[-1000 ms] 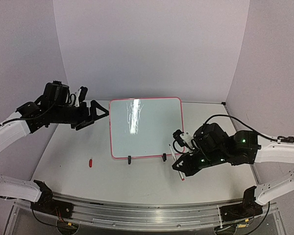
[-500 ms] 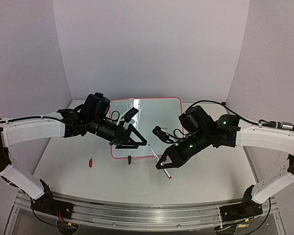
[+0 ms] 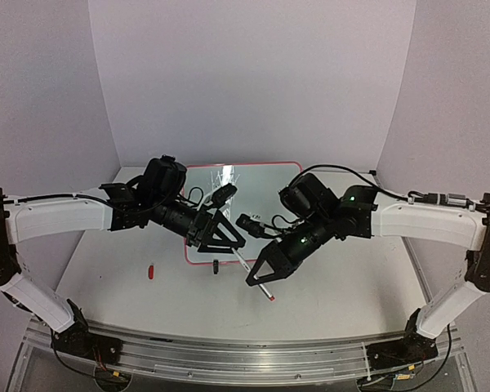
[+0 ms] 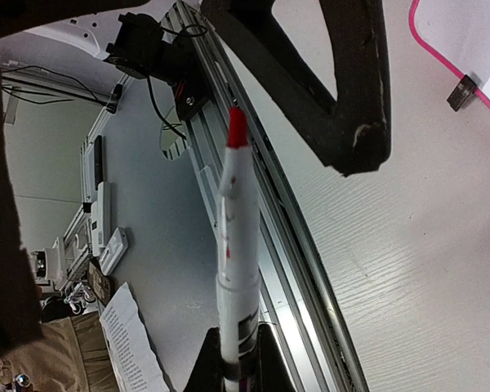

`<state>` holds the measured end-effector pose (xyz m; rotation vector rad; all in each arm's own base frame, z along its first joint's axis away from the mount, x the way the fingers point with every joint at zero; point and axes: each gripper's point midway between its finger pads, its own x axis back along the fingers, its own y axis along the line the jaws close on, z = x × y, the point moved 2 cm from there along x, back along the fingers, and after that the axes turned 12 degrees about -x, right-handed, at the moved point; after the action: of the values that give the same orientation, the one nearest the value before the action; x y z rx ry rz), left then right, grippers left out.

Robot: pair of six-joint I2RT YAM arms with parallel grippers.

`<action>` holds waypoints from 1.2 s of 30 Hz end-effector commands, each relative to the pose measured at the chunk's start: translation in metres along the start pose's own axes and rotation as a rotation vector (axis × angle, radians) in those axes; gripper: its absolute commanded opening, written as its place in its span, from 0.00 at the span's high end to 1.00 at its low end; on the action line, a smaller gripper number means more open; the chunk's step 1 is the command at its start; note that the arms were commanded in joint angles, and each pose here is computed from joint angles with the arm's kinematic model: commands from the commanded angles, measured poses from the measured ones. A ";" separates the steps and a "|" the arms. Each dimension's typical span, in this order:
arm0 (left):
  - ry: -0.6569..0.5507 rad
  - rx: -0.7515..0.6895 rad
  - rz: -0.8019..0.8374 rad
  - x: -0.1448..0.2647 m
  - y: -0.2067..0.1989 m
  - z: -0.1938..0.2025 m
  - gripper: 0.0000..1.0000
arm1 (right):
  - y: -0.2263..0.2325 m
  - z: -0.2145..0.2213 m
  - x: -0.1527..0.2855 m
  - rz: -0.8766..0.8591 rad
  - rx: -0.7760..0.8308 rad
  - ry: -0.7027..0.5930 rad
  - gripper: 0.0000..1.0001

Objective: Write a sentence on the whiteboard
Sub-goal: Pass from the right arm to the left

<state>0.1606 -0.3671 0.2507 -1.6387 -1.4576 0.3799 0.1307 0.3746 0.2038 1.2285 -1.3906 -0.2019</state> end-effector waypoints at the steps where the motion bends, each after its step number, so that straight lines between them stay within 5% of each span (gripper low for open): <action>1: -0.017 -0.026 0.035 0.000 -0.011 -0.002 0.37 | 0.019 -0.008 0.006 -0.057 0.072 -0.001 1.00; 21: -0.012 -0.070 0.038 -0.002 -0.024 -0.005 0.71 | 0.022 -0.016 0.006 -0.052 0.119 -0.006 1.00; 28: -0.016 -0.079 0.055 -0.001 -0.027 -0.004 1.00 | 0.020 -0.019 0.007 -0.024 0.128 -0.020 1.00; 36: -0.126 -0.070 -0.007 0.008 -0.025 -0.013 1.00 | 0.006 -0.031 0.022 0.120 0.104 -0.132 0.92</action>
<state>0.1511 -0.3710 0.2507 -1.6493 -1.4714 0.3836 0.1414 0.3848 0.2178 1.3050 -1.4573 -0.1385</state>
